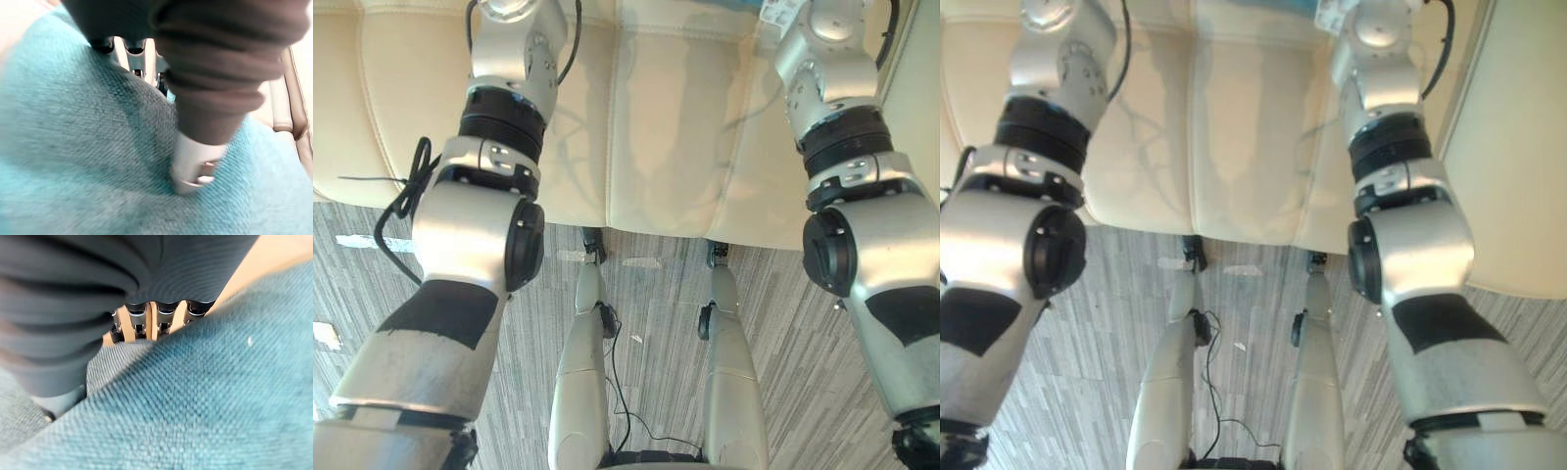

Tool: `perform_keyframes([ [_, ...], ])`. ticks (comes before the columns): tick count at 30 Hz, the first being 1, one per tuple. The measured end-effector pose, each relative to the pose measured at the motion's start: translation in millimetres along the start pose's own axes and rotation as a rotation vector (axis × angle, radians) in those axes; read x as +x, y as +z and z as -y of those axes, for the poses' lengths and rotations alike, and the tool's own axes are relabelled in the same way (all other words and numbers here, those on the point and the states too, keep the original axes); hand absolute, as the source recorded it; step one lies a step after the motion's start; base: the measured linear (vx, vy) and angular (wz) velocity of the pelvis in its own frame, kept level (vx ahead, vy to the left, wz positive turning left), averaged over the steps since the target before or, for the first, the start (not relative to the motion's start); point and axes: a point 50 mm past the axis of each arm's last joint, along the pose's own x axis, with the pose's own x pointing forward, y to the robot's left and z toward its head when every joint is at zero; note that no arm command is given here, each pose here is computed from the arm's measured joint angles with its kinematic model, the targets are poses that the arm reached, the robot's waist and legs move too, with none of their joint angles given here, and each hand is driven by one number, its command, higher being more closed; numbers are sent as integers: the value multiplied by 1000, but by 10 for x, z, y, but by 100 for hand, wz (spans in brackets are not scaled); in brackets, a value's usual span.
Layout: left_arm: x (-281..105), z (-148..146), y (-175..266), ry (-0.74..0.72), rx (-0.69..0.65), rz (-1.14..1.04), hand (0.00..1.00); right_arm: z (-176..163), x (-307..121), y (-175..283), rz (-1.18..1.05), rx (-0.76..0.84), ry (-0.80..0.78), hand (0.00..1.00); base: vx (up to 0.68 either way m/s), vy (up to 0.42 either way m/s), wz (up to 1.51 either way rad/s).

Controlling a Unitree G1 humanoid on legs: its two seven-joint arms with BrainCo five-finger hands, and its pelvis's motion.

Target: Pick up cushions and gather them together orderly.

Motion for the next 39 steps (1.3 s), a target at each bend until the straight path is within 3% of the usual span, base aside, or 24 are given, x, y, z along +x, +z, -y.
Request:
perform_keyframes([
  [3,-32,-138,-103,13,-22,-14,0,150,-53,-98,-6,59,-32,0,-26,-3,3],
  [8,-109,-439,-211,32,-9,6,0,756,-211,-166,74,83,-135,0,-27,-31,11],
  [12,-277,-905,-225,27,55,92,0,1279,-542,-194,168,-45,-135,0,13,-80,0],
  [16,-805,-1325,-480,-40,153,99,0,1670,-1284,-682,37,-245,-69,0,32,-115,-11],
  [20,-1763,-1643,-1202,-60,175,-207,0,1857,-2198,-1224,-245,-311,-47,0,97,-113,7],
  [24,-2804,-1805,-1739,-54,176,-582,0,1766,-3017,-1690,-564,-290,9,0,128,-61,4],
  [30,-4183,-2249,-2271,-11,344,-1202,0,1883,-4300,-2419,-1209,-272,0,0,75,4,-6],
  [39,-4873,-2705,-2183,65,526,-1530,0,2255,-5059,-2404,-1549,-312,-202,0,32,22,-9],
])
